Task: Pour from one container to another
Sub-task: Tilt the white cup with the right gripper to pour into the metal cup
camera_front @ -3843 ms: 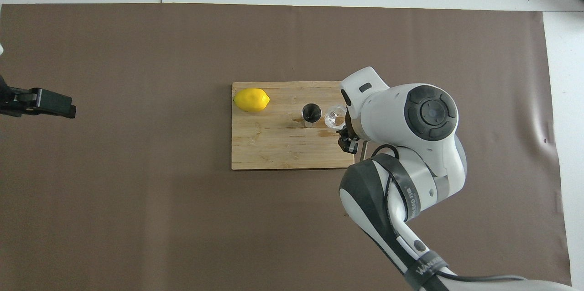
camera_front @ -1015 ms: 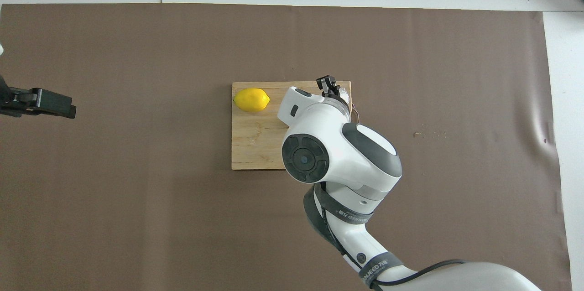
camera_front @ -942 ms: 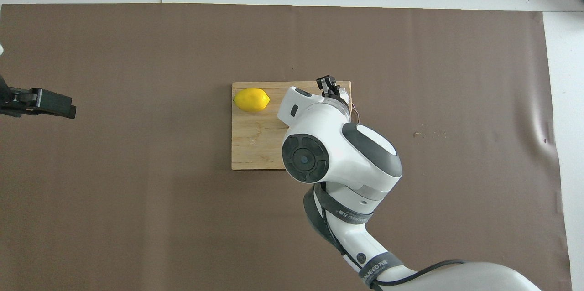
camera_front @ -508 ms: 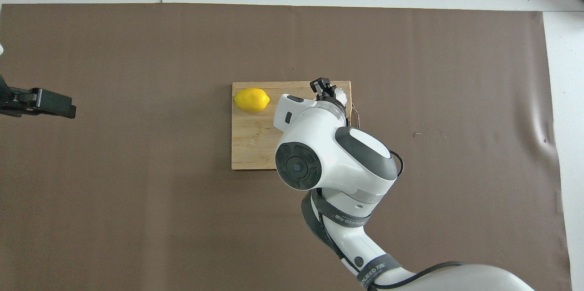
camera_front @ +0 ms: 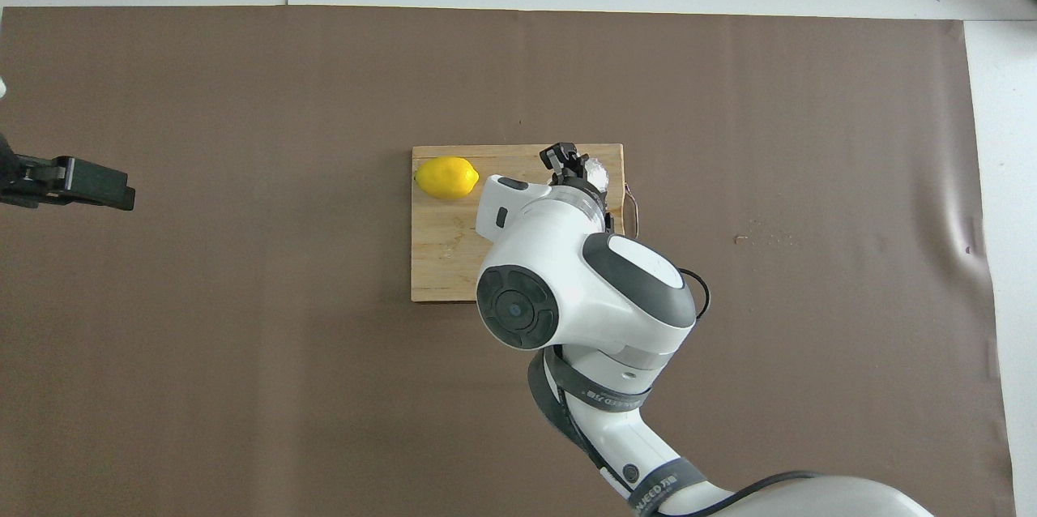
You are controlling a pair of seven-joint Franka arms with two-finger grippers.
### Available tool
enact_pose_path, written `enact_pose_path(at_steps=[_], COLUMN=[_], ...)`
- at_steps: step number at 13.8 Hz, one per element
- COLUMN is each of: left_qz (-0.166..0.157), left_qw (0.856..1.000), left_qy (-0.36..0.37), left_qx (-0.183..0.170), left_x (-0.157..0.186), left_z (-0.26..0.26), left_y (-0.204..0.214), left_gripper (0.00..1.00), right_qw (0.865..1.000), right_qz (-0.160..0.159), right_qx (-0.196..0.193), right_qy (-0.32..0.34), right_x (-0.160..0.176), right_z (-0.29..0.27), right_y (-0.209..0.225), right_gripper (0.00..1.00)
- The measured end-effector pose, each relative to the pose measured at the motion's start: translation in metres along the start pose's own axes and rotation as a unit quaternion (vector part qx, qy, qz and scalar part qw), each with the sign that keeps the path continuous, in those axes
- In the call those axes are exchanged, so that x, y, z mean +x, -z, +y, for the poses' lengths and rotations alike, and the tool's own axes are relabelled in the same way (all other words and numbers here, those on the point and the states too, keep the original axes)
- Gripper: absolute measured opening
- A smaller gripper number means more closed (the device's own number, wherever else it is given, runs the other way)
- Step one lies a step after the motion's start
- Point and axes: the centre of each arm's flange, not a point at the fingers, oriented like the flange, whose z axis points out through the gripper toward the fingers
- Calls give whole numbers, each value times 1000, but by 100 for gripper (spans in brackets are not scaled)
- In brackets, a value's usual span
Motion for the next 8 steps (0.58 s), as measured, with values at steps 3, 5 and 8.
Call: enact_pose_path(at_steps=[3,5,8], left_qz=[0,0,0], left_qw=[1000,1000,1000], left_qy=[0,0,0], left_qx=[0,0,0], left_x=[0,0,0], left_z=[0,0,0], left_y=[0,0,0], left_gripper=[100,100,100], right_qw=[1000,1000,999], right_qz=[-1,-1,10], right_qx=[0,2,16], right_qy=[-2,-5,-28], right_x=[-2,-6,-16], right_z=[0,1,1], right_y=[-1,-3,-8], right_gripper=[50,50,50])
